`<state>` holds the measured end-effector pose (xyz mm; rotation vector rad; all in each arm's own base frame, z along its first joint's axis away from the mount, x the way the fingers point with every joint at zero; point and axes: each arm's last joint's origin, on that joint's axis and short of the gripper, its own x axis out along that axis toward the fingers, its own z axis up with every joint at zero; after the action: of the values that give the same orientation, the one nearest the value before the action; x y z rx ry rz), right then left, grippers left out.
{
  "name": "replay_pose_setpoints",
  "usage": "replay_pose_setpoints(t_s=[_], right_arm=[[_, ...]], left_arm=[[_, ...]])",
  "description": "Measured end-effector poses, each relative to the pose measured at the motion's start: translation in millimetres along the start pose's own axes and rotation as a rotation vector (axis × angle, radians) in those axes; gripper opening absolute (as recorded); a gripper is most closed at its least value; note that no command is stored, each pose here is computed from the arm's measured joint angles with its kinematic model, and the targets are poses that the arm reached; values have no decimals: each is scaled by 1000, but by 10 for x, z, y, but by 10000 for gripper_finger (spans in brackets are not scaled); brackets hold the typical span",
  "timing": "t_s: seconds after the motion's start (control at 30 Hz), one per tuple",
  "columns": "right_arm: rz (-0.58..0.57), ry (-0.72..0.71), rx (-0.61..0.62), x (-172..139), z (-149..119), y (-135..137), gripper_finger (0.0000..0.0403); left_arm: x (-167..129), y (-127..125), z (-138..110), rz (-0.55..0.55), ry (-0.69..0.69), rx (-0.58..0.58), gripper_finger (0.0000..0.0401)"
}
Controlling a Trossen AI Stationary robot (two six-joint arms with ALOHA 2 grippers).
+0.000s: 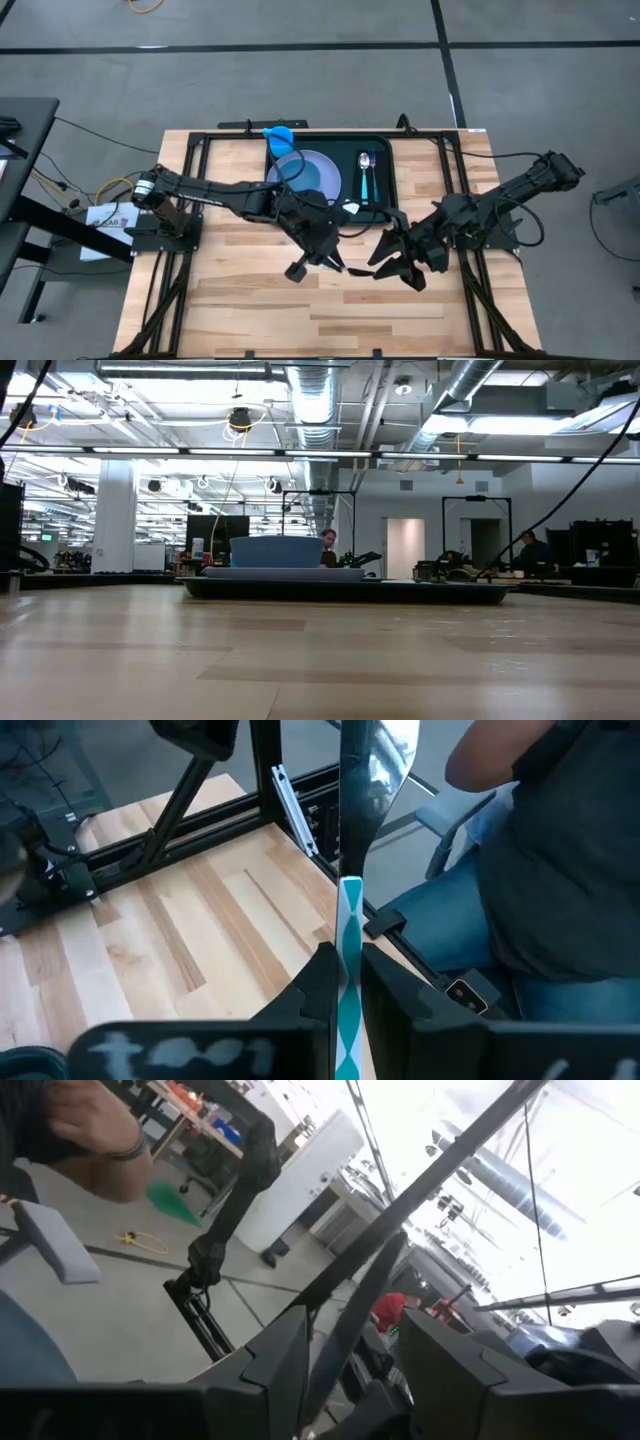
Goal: Set up tray
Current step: Put the blue knife on top of the black napkin to the right of the blue fork on the black tray
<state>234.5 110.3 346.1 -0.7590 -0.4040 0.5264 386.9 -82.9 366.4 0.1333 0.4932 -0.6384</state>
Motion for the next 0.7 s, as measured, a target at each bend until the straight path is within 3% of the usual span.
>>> replay_pose_setpoints(t_s=[0.4, 0.7], right_arm=[[36, 67, 23, 360, -151, -51, 143], [57, 66, 12, 382, -82, -66, 143]], left_arm=[[73, 110, -64, -52, -2, -6, 13], [96, 56, -85, -71, 26, -14, 13]])
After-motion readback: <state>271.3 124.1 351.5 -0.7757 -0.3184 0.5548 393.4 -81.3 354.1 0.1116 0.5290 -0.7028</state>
